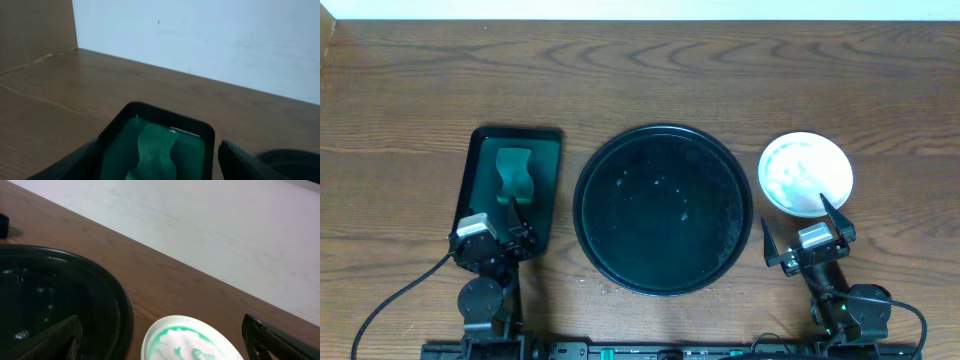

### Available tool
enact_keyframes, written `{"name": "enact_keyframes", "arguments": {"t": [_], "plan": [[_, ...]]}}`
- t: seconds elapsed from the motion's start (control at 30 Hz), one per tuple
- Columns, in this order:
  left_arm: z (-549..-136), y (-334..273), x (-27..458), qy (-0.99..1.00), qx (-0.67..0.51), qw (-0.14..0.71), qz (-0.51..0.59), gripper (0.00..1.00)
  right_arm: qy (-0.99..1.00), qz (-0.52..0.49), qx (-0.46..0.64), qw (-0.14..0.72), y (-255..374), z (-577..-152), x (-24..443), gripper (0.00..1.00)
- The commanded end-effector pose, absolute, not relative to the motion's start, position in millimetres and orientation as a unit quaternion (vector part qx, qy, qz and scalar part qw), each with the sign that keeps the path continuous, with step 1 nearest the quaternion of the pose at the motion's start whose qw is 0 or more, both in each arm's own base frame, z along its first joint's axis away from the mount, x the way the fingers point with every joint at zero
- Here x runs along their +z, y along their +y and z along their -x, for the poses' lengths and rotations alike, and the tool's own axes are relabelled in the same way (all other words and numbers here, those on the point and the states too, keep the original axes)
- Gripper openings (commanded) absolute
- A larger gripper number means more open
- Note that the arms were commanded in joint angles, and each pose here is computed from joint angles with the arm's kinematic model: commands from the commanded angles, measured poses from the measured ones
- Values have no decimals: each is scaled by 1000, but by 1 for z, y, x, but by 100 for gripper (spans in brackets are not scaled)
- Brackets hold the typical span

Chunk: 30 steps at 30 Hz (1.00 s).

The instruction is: Clean dirty plates on tray and stack at the side

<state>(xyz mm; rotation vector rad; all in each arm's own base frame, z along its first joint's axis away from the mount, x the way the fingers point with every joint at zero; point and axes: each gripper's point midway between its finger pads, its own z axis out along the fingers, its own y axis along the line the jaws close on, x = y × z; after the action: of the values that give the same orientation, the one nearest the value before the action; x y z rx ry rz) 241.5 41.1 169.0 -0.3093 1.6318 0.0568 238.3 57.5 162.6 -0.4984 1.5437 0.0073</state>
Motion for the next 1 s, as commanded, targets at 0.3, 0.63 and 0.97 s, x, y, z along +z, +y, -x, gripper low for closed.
{"name": "enact_keyframes", "arguments": {"t": [0.3,0.63,0.97], "plan": [[-240,39,139,745,29,654,128,74,690,220,13,689,59,-237,162,99],[-240,40,139,746,29,653,128,74,690,220,13,689,59,-237,162,99],[-240,40,139,746,29,653,128,74,690,220,13,689,59,-237,162,99]]}}
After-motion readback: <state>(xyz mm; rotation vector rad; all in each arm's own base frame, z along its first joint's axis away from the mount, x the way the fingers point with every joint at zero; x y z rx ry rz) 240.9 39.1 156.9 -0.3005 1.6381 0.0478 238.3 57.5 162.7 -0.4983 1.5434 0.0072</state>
